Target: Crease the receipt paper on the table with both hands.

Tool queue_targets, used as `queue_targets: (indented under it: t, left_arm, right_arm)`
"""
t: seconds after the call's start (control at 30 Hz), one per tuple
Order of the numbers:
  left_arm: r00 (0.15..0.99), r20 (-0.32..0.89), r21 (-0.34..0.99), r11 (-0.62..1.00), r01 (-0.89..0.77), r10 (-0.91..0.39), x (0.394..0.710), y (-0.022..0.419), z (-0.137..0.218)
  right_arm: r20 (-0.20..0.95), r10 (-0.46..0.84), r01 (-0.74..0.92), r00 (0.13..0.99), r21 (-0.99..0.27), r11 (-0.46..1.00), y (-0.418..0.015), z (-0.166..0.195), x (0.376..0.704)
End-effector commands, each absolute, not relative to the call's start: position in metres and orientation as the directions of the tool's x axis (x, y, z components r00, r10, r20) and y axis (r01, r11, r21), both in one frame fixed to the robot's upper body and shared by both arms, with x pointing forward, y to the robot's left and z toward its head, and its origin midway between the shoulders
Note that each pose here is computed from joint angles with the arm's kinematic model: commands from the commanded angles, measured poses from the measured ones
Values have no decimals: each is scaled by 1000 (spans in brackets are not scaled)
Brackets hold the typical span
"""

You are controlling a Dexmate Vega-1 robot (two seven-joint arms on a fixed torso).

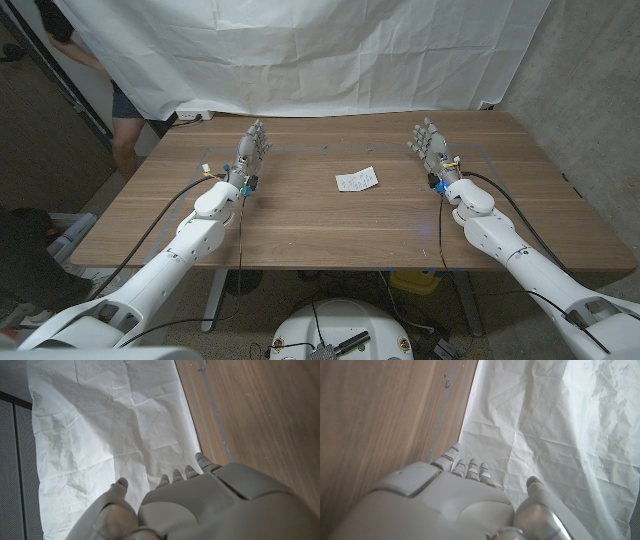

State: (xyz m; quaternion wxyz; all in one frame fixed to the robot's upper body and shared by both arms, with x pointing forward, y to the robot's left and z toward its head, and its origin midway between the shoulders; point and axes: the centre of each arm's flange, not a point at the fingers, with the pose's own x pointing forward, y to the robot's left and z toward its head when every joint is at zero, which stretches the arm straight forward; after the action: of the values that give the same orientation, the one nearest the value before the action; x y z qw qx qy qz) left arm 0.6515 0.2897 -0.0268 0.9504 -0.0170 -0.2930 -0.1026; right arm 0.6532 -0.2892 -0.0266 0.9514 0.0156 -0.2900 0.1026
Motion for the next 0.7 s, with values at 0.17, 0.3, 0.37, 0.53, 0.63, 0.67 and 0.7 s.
queue_targets:
  t: [0.17,0.3,0.37,0.53,0.63,0.67,0.7]
  left_arm:
    - [799,568,112,981,161,-196,646,286,-20]
    - [783,587,196,975,108,-205,639,282,-10]
    - [773,599,218,971,94,-209,637,279,-6]
    - [754,614,290,955,59,-233,632,271,2]
    - [751,609,332,942,49,-254,630,267,6]
    - [748,609,353,935,44,-265,629,264,8]
    - [747,608,365,930,37,-268,629,262,9]
  right_arm:
    - [552,191,-202,812,-41,978,-287,-25,654]
    - [552,193,-203,811,-44,978,-286,-24,655]
    - [553,195,-205,810,-45,978,-285,-23,655]
    - [554,197,-201,809,-55,978,-282,-22,657]
    - [554,197,-201,808,-54,978,-281,-21,658]
    - [554,197,-201,809,-55,978,-280,-21,659]
    - [555,197,-201,808,-55,978,-280,-21,659]
